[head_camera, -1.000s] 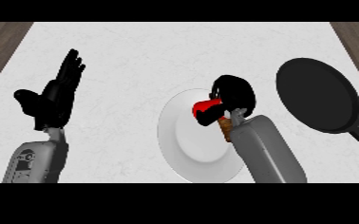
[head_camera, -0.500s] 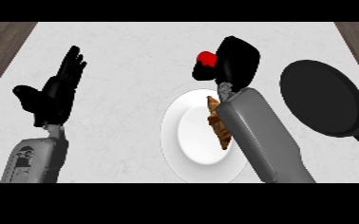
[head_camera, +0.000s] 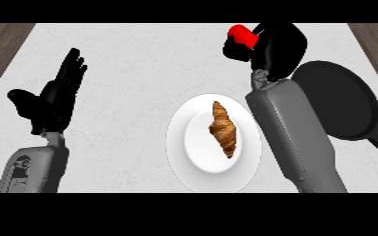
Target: Pick the can from the plate and place it in the pan
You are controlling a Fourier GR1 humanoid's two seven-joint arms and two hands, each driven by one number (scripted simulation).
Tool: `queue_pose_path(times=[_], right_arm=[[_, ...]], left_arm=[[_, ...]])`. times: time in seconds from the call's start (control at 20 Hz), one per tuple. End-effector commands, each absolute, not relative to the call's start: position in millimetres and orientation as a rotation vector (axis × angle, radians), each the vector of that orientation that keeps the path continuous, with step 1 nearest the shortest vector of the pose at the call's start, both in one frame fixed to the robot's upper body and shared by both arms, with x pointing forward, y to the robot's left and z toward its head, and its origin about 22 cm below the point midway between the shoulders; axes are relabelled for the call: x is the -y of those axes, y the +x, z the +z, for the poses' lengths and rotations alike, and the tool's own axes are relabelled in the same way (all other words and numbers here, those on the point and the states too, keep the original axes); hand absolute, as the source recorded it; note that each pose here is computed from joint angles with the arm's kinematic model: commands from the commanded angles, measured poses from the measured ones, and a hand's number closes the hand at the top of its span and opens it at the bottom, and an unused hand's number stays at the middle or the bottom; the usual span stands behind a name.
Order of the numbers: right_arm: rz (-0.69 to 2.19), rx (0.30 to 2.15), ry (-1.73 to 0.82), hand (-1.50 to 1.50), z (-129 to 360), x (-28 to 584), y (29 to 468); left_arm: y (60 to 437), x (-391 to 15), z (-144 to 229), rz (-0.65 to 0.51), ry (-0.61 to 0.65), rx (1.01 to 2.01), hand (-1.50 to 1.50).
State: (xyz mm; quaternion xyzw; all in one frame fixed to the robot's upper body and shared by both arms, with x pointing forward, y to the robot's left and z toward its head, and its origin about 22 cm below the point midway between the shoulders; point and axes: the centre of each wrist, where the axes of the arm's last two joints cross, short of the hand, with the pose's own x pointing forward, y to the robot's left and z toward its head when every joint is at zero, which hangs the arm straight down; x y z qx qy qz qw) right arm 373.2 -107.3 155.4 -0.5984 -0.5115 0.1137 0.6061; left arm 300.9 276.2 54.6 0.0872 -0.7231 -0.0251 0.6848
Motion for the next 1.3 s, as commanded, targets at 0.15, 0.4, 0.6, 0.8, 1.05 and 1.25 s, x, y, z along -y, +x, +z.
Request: queue_pose_path(times=[0.15,0.4,0.6,0.8,1.05,1.25], right_arm=[[-0.012,1.141,-1.415,1.5,153.9,205.3,382.2],[0.011,1.062,-1.511,1.5,117.7,275.1,372.9],[0.055,0.956,-1.619,1.5,99.6,339.2,368.0],[0.037,0.91,-1.638,1.5,77.0,388.3,360.1],[-0.017,0.905,-1.641,1.5,34.7,416.9,355.1],[-0.137,0.999,-1.495,1.5,31.9,422.0,352.9]], left_arm=[[294.7,-281.6,48.8,-0.055,0.201,1.624,0.0],[303.1,-271.6,55.2,-0.056,0.203,1.622,0.0],[290.3,-284.8,53.3,-0.051,0.187,1.632,0.0],[302.9,-268.1,61.0,-0.051,0.193,1.625,0.0],[294.2,-259.9,55.0,-0.06,0.193,1.644,0.0],[295.1,-274.6,45.8,-0.073,0.189,1.628,0.0]])
